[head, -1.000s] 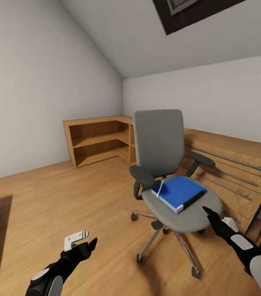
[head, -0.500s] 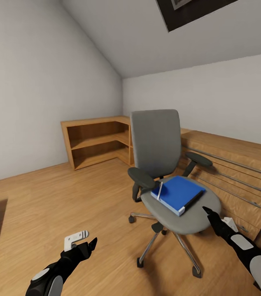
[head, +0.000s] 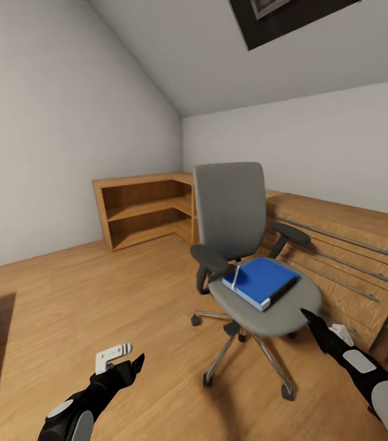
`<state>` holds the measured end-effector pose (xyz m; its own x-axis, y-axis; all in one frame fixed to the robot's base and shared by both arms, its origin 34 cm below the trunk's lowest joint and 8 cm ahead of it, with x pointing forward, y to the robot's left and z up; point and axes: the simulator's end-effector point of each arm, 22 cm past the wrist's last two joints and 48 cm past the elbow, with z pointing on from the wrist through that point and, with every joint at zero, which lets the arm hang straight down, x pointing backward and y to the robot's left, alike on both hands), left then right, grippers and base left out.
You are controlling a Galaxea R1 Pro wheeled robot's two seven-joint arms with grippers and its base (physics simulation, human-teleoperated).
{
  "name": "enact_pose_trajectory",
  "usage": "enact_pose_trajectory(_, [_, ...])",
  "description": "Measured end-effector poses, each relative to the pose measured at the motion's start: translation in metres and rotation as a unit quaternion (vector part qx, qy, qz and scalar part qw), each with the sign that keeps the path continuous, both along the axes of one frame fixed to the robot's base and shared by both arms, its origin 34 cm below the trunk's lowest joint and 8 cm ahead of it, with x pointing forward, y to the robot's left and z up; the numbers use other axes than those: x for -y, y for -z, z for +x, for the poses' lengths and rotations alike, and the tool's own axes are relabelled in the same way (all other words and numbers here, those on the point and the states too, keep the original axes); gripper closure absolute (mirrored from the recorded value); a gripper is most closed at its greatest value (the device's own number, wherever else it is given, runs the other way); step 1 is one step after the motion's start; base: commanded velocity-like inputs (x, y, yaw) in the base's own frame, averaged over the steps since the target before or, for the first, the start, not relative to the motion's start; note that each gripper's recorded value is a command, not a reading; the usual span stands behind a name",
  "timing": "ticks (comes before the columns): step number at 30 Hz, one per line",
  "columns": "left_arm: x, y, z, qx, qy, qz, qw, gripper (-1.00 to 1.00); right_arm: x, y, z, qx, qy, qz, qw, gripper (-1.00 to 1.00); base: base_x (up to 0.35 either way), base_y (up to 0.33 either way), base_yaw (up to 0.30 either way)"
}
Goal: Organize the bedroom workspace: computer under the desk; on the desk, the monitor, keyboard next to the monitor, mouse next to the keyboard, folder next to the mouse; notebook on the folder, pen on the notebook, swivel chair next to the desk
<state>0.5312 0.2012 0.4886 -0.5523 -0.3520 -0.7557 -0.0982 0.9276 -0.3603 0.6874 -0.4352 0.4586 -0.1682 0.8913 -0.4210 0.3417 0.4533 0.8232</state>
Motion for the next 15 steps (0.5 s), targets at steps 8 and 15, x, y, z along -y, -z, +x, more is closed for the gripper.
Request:
enact_pose_trajectory(8, [-0.0008, 0.0003, -0.0001, 0.000, 0.000, 0.001, 1.0000, -1.00, 0.0031, -0.0013, 0.0005, 0.003, 0.005, -0.006, 1.0000, -1.00, -0.331, 0.000, 0.000])
enact_pose_trajectory(15, [-0.0010, 0.0005, -0.0001, 0.000, 0.000, 0.002, 1.0000, -1.00, 0.0038, -0.0017, 0.0006, 0.004, 0.006, -0.007, 0.9999, -1.00, -0.335, 0.000, 0.000])
